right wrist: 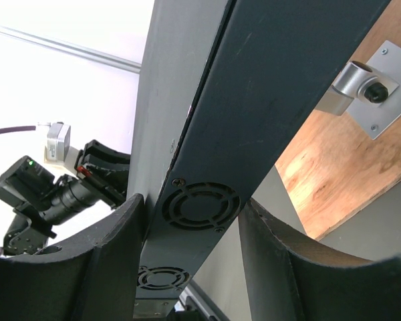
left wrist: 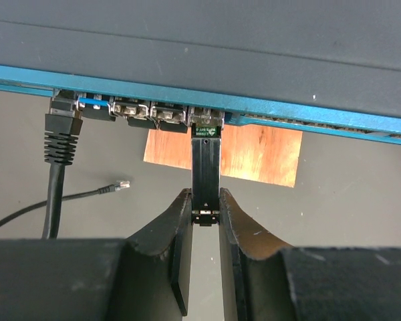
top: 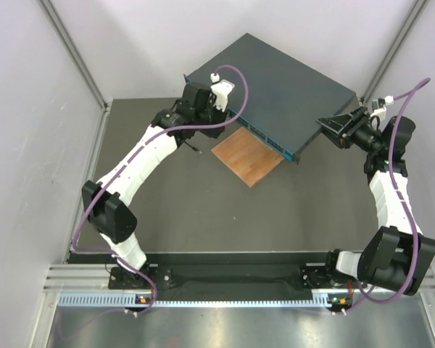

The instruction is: Insert the plug into the switch port

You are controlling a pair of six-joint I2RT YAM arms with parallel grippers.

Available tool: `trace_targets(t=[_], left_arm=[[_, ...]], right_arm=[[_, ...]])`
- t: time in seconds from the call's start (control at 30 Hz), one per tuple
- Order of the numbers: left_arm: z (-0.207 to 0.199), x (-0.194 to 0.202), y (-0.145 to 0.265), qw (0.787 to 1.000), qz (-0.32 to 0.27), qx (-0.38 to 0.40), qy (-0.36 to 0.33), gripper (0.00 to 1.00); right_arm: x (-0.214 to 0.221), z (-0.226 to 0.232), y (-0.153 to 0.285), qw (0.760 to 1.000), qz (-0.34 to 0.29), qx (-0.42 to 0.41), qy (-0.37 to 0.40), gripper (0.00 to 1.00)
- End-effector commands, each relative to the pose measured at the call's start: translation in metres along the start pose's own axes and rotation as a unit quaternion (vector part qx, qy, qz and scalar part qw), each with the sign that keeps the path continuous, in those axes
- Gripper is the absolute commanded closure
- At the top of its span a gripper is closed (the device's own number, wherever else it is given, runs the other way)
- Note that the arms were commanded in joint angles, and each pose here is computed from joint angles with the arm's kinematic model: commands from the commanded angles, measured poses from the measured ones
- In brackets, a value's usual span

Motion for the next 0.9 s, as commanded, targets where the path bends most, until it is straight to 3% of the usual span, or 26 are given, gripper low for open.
trace_targets(t=[0.0,0.43,0.87], left_arm=[[0.012,-0.049,0.012,0.997,-0.072,-0.016,-0.008,1.0],[0.012,-0.064,0.011,0.998,-0.065,-0.003,-0.016,1.0],[0.007,-0.04,0.023,0.998,-0.013,0.01,-0.062,1.0]], right_arm=[[0.005,0.028,-0.006,0.996,0.022,-0.043,0.077,1.0],[0.007,0.026,-0.007,0.994,0.027,-0.026,0.102,1.0],[0.001,0.029,-0.006,0.99,0.031,-0.003,0.136,1.0]])
Point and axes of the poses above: each gripper's point midway between its finger pads, its own y axis back along the fingers, its own z axis along the line the jaws close on, x = y × z, the point moved 2 cm from there along y, back along the fingers, and after that the axes turned 10 degrees about -y, right-handed, at the moved point
